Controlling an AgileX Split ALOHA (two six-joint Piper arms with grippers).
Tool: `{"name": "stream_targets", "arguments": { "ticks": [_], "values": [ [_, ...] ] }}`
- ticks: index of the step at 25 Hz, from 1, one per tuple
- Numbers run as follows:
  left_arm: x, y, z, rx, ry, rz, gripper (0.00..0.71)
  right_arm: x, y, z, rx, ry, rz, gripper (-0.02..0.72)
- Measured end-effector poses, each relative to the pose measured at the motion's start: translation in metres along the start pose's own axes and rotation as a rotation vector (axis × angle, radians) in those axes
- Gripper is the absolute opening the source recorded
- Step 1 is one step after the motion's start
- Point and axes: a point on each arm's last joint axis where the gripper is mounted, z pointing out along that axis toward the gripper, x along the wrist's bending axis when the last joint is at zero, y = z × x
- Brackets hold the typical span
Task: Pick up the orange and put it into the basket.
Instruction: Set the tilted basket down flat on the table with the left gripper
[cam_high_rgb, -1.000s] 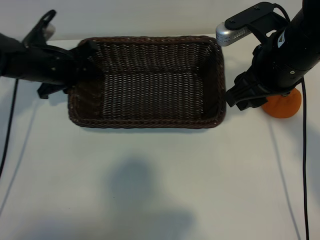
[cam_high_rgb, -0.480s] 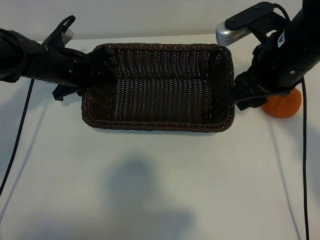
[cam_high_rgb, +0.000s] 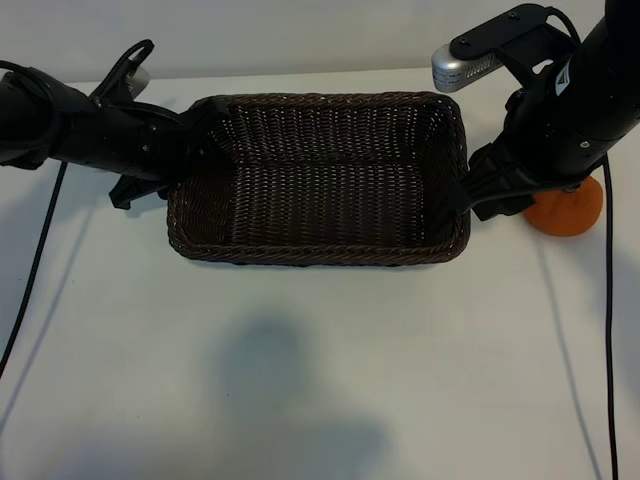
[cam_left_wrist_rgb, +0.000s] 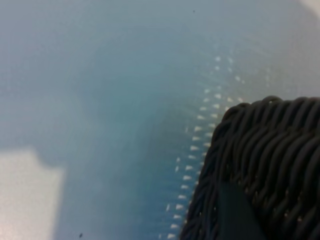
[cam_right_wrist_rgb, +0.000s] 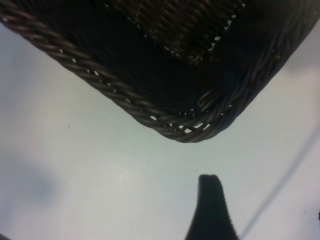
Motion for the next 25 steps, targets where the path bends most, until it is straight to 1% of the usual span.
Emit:
{"name": "stream_targets", "arguments": {
  "ticks": [8, 16, 25],
  "values": [
    [0.0, -0.0007, 0.0, 0.008, 0.0, -0.008, 0.371, 0.0, 0.0, 0.0, 0.0, 0.0, 0.0, 0.49],
    [0.0038, -0.0022, -0.0002, 0.025, 0.042, -0.026, 0.37, 0.0, -0.0001, 0.0, 0.001, 0.0, 0.0, 0.489],
    [0.0043, -0.003, -0.0002, 0.034, 0.048, -0.039, 0.37, 0.0, -0.0001, 0.0, 0.001, 0.0, 0.0, 0.489]
  ]
}}
